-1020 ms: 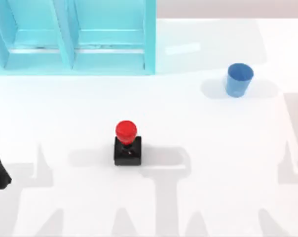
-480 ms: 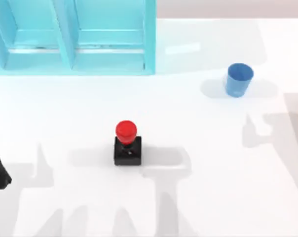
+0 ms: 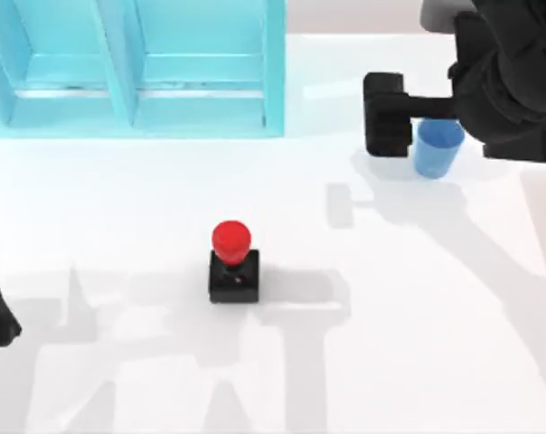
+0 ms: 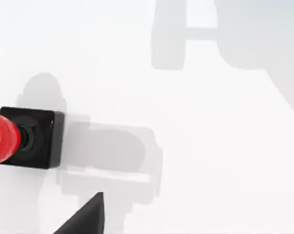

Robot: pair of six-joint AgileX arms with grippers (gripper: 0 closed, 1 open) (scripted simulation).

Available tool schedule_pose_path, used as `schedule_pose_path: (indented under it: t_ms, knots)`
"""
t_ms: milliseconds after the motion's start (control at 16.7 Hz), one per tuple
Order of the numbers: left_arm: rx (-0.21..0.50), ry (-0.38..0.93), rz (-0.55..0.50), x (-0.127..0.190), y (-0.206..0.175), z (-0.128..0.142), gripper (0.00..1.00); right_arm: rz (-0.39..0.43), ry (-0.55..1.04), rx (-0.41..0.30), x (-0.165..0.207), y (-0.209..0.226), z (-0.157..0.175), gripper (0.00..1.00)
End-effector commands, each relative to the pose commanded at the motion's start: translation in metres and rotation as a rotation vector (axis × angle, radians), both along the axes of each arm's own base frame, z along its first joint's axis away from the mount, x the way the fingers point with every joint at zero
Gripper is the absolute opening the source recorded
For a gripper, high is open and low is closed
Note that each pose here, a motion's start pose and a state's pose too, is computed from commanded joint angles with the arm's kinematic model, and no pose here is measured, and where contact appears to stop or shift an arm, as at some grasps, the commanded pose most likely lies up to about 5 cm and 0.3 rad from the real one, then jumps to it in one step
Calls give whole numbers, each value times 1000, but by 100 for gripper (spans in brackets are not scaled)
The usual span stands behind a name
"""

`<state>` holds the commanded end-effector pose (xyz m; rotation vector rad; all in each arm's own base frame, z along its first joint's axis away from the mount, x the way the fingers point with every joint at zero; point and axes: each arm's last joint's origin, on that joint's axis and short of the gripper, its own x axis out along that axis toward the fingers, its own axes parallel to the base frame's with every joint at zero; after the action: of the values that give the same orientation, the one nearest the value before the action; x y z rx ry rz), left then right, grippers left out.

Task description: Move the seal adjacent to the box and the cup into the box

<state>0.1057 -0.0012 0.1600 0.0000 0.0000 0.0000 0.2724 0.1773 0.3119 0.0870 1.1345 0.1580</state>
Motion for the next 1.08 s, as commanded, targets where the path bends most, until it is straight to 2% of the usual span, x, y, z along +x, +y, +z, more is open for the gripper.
schedule_pose_path:
  t_ms: [300, 480, 780, 1080]
  knots:
    - [0, 0, 0, 0, 0, 0, 100, -8, 285, -168, 43, 97, -48, 100]
    - [0, 0, 0, 0, 0, 0, 100, -27, 345, -212, 52, 142, -70, 100]
    - [0, 0, 0, 0, 0, 0, 100, -56, 346, -189, 50, 187, -83, 100]
    - [0, 0, 0, 0, 0, 0, 100, -66, 333, -160, 47, 199, -83, 100]
